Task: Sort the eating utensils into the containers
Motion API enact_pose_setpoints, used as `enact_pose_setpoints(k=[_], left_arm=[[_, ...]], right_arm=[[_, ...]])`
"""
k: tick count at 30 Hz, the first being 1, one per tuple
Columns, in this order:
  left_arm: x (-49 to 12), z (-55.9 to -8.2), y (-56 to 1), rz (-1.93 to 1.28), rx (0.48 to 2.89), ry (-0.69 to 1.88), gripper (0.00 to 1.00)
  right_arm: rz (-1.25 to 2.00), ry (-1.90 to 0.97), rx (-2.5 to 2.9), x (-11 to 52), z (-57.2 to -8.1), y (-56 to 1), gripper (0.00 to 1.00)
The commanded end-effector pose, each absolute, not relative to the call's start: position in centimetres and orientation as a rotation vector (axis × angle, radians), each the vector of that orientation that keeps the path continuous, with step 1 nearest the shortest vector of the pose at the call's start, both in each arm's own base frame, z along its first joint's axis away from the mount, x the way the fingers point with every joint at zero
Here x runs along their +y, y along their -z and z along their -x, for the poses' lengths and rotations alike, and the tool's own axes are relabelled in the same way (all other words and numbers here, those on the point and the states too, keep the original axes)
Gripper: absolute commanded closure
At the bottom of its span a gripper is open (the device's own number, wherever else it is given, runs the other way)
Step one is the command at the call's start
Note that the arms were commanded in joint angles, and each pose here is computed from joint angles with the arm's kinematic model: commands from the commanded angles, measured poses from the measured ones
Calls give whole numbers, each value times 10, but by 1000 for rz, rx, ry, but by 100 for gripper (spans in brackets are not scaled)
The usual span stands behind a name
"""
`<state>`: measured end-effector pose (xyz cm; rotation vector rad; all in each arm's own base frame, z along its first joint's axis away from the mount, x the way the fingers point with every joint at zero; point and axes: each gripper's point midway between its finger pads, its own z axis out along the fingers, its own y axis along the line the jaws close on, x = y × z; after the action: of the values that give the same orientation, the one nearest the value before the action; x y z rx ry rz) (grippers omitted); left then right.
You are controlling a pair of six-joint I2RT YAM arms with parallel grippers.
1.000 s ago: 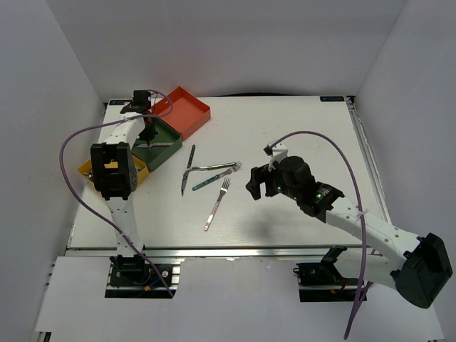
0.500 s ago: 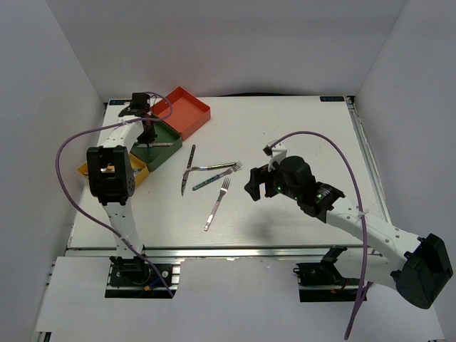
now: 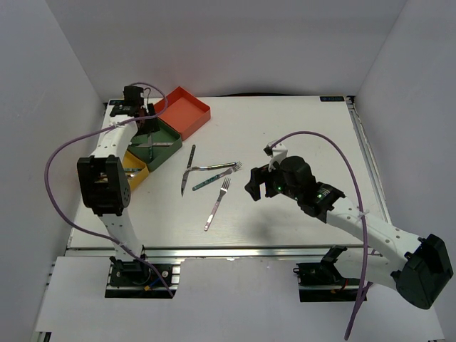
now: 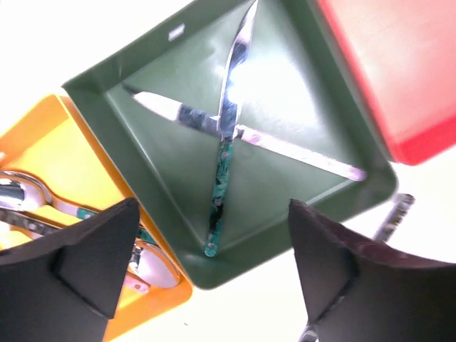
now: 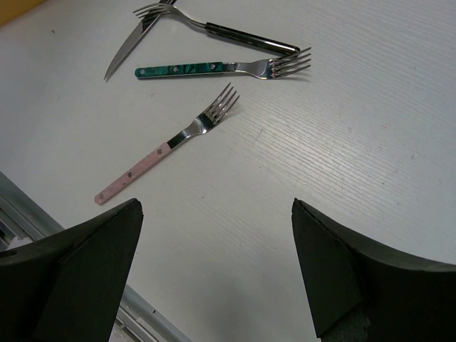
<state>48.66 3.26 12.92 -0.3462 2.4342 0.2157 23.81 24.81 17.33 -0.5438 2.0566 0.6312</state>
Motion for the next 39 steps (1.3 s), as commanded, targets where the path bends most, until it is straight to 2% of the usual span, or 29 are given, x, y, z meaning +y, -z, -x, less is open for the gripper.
enact_pose_setpoints(k=[1,4,8,13,22,31,37,38,39], left_arm=[[16,-486,-184,330,2304,-107,2],[-49,-483,-181,145,2356,-35,2],[-94,-480,-151,16,2420,-69,2],[-113,-488,-109,21,2503,17,14],[-124,-500,-54,39,2570,41,19],[-121,-487,-20,49,2648,-7,44],[-128,-471,-20,48,2646,13,51],[-128,-469,-19,48,2652,16,59],[-130,-468,-22,54,2642,28,62]], right_arm=[[501,-621,2028,247,-246,-188,11],[402,-651,2038,246,-247,-189,11],[405,-648,2073,245,-244,-184,11],[442,-710,2100,249,-230,-178,11],[472,-734,2076,241,-218,-178,11],[484,-733,2079,241,-216,-172,11],[473,-740,2081,242,-216,-171,11],[468,-743,2083,242,-216,-171,11],[465,-744,2080,242,-216,-172,11]])
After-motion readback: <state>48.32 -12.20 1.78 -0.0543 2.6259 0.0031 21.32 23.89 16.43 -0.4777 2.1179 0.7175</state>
